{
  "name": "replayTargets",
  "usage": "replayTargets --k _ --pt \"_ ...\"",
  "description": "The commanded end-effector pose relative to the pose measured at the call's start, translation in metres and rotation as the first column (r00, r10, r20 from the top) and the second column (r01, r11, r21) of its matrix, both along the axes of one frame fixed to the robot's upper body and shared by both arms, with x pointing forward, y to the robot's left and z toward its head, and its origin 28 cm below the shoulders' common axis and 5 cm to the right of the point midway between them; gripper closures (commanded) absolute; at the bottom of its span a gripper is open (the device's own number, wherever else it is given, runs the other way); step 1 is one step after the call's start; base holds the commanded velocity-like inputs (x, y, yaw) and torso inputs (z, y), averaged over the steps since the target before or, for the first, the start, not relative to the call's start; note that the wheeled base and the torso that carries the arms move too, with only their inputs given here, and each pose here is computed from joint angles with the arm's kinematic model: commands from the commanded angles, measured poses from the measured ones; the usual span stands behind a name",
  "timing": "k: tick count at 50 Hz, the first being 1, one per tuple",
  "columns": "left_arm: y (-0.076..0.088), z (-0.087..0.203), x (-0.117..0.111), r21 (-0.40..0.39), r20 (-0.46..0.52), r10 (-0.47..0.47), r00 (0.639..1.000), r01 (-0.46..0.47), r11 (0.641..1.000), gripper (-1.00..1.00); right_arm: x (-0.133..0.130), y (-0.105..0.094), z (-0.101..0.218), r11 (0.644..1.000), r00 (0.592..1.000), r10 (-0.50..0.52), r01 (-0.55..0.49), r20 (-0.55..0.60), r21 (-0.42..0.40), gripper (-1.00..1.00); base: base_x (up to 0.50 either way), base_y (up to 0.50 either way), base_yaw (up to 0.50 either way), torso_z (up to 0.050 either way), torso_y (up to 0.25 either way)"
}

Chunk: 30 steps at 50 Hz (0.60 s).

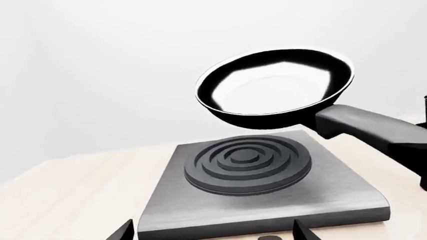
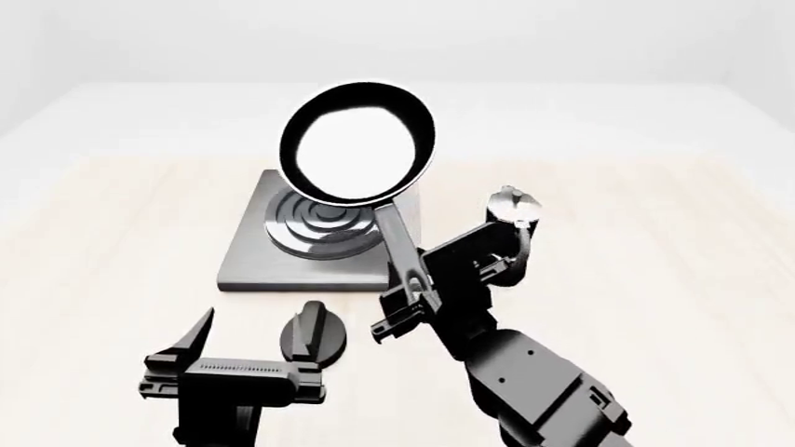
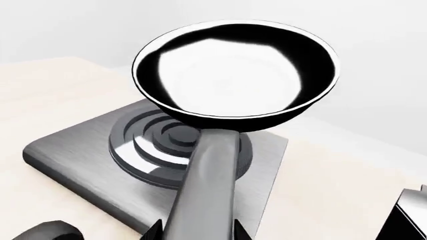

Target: Put the frying pan on the stove.

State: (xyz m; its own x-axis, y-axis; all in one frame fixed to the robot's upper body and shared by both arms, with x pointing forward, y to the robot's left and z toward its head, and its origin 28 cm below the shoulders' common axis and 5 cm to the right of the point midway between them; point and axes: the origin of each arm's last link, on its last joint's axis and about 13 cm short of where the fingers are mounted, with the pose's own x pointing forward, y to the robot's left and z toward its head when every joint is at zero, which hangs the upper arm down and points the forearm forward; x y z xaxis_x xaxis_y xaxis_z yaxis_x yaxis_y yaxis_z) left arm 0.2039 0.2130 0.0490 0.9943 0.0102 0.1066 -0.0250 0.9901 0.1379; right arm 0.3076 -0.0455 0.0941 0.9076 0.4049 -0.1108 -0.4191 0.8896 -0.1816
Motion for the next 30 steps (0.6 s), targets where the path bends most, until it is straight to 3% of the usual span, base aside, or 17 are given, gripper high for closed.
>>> replayTargets --k 1,30 --pt "0.000 0.000 0.000 0.001 0.000 0.001 1.000 -0.001 1.000 -1.00 0.005 0.006 0.013 0.999 0.995 0.007 -0.004 0.099 -0.032 1.00 0.00 0.00 0.00 0.000 0.000" --pt "0.002 0.000 0.000 0.004 0.000 0.006 1.000 -0.006 1.000 -1.00 0.017 0.017 0.003 0.997 0.996 0.032 -0.026 0.080 -0.072 1.00 0.00 0.00 0.00 0.000 0.002"
